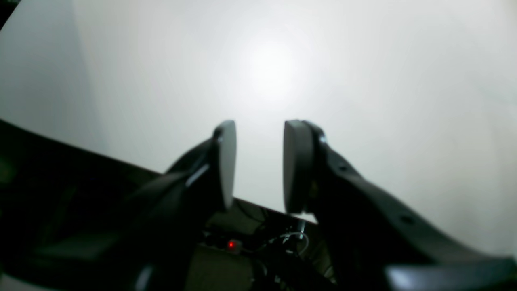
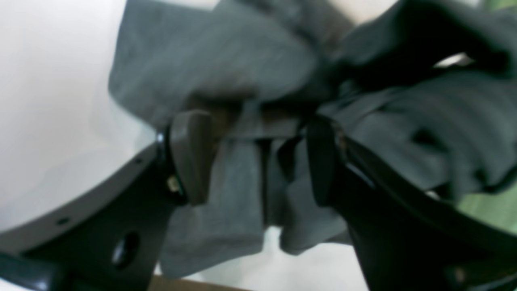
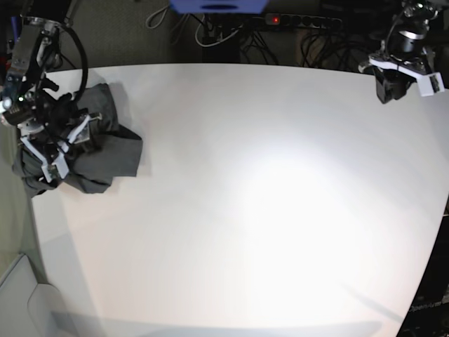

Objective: Layout the t-shirt on the table in an organized manner, then fold the t-shirt properly
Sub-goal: 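Regrasp the t-shirt fabric with the right gripper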

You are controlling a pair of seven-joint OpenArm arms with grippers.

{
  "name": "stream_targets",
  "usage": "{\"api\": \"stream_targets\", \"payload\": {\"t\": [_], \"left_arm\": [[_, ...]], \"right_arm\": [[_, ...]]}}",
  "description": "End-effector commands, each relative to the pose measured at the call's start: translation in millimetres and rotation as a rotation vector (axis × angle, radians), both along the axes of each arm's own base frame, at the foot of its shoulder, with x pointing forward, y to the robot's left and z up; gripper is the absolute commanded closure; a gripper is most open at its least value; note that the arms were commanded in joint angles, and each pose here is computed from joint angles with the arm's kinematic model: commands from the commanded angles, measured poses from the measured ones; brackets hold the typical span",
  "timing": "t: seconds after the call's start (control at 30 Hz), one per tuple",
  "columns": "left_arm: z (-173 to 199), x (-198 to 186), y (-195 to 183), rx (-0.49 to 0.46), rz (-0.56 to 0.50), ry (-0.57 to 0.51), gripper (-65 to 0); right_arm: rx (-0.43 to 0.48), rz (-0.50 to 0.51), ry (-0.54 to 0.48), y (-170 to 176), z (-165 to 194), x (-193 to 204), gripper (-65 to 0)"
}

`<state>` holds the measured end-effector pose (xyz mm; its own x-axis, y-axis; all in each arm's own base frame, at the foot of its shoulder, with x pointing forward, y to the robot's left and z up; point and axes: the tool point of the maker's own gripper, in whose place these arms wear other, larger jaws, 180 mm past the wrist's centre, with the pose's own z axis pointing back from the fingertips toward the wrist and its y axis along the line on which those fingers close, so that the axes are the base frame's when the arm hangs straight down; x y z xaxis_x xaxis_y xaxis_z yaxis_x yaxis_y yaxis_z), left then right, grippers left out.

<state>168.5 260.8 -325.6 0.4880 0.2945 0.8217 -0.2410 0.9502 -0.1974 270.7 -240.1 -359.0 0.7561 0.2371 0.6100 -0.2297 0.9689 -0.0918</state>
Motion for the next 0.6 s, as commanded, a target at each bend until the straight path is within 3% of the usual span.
{"api": "stream_targets", "payload": {"t": [0.0,0.23,0.57], "left_arm": [[8.3,3.0,1.2,0.011,-0.005,-0.029,-19.5],[8.3,3.0,1.2,0.011,-0.005,-0.029,-19.4],[8.2,3.3,2.0,0.012,-0.003,-0.030,-19.3]], "right_arm": [[-0.003,0.009,-0.050,-0.6,12.2,10.0,-37.5],[0.068,-0.036,0.043,-2.8,-23.2,10.7,-37.6],[0.093,0.008,0.048,14.0,-31.5,16.1,-37.6]]}}
